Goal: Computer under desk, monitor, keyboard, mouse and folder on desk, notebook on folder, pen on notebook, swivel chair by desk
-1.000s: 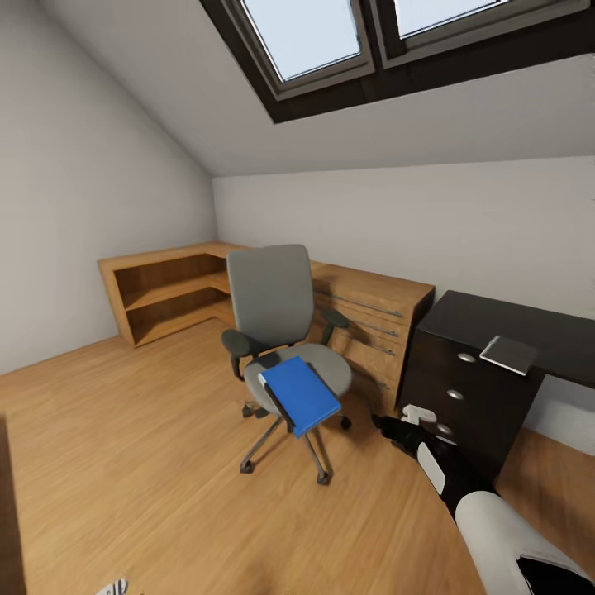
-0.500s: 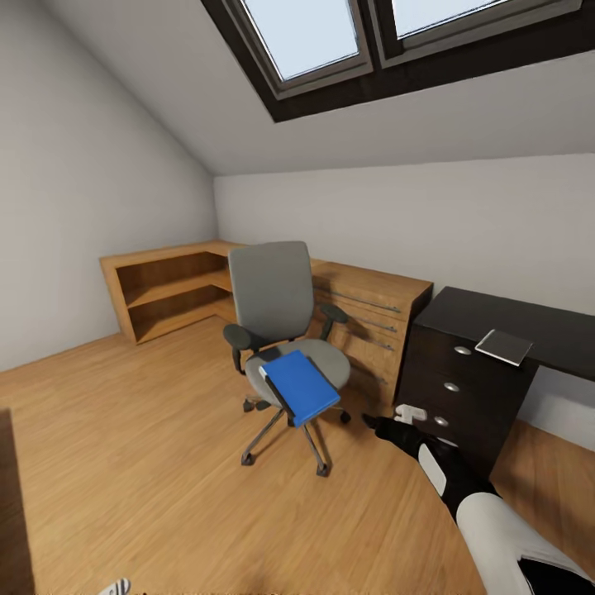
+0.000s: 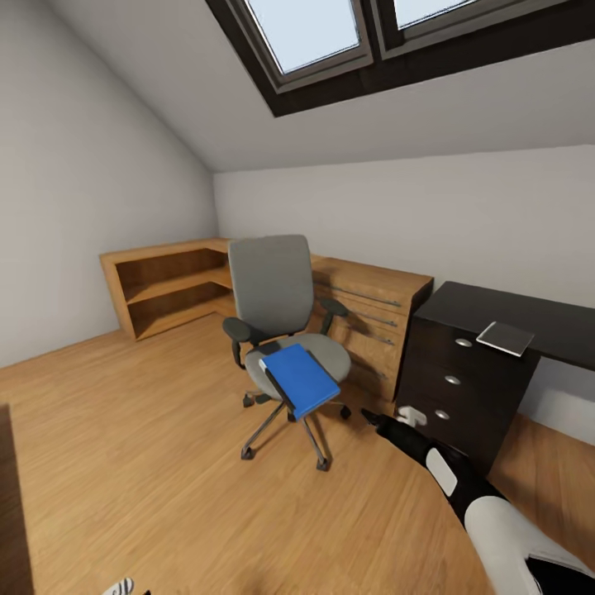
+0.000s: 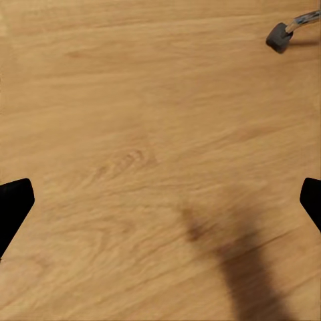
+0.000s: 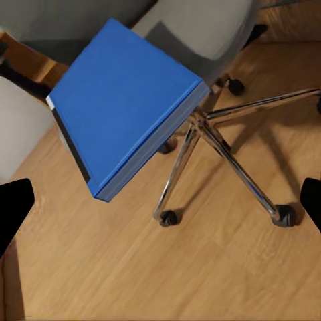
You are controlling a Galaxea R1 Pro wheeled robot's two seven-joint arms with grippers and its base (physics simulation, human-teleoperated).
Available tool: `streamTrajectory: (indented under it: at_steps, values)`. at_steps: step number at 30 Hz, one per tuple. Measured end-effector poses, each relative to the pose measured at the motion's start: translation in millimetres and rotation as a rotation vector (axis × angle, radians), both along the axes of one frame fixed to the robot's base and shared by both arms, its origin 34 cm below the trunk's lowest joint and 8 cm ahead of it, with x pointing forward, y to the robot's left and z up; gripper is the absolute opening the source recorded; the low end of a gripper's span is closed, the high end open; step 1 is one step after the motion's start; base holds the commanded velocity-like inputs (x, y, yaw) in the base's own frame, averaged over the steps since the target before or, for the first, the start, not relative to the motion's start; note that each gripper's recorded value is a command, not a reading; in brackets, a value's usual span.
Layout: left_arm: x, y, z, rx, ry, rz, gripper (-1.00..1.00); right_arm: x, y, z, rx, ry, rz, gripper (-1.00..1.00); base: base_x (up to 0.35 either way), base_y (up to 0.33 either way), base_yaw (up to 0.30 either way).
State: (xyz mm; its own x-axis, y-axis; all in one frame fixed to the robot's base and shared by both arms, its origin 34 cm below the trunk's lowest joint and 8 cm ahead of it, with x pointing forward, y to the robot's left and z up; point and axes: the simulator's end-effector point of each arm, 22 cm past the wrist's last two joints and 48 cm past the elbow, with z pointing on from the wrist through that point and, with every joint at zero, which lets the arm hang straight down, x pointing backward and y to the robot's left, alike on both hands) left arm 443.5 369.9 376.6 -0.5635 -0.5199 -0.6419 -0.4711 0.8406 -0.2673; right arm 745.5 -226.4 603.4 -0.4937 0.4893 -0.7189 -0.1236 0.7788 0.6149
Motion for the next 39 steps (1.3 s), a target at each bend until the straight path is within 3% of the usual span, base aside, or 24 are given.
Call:
streamTrajectory:
  at_steps: [7,15,21,24,28,33,39]
  values:
    - [-3.5,7.1,-13.1,0.031,-0.036,0.021,1.0,-15.4,0.7,-12.2,0.124,-0.02,0.044,1.0,0.0,0.0,0.0]
    - [3.7,6.6,-19.9,0.04,-0.071,0.013,1.0,-20.7,2.8,-24.6,0.193,-0.033,0.037,1.0,0.0,0.0,0.0]
    - [20.8,-1.4,-14.4,0.042,-0.097,-0.032,1.0,-25.7,6.1,-40.6,0.205,-0.026,0.038,1.0,0.0,0.0,0.0]
    - [35.3,-14.8,-5.1,0.063,-0.081,-0.117,1.0,-29.5,7.7,-51.0,0.211,-0.017,0.038,1.0,0.0,0.0,0.0]
    - [52.2,-31.8,10.7,0.079,-0.082,-0.181,1.0,-32.5,7.8,-60.8,0.215,-0.015,0.038,1.0,0.0,0.0,0.0]
    - [59.0,-52.7,12.3,0.065,-0.101,-0.191,1.0,-35.8,8.2,-72.5,0.214,-0.015,0.04,1.0,0.0,0.0,0.0]
    - [58.6,-54.6,3.6,0.064,-0.112,-0.191,1.0,-39.8,9.0,-86.3,0.212,-0.014,0.044,1.0,0.0,0.0,0.0]
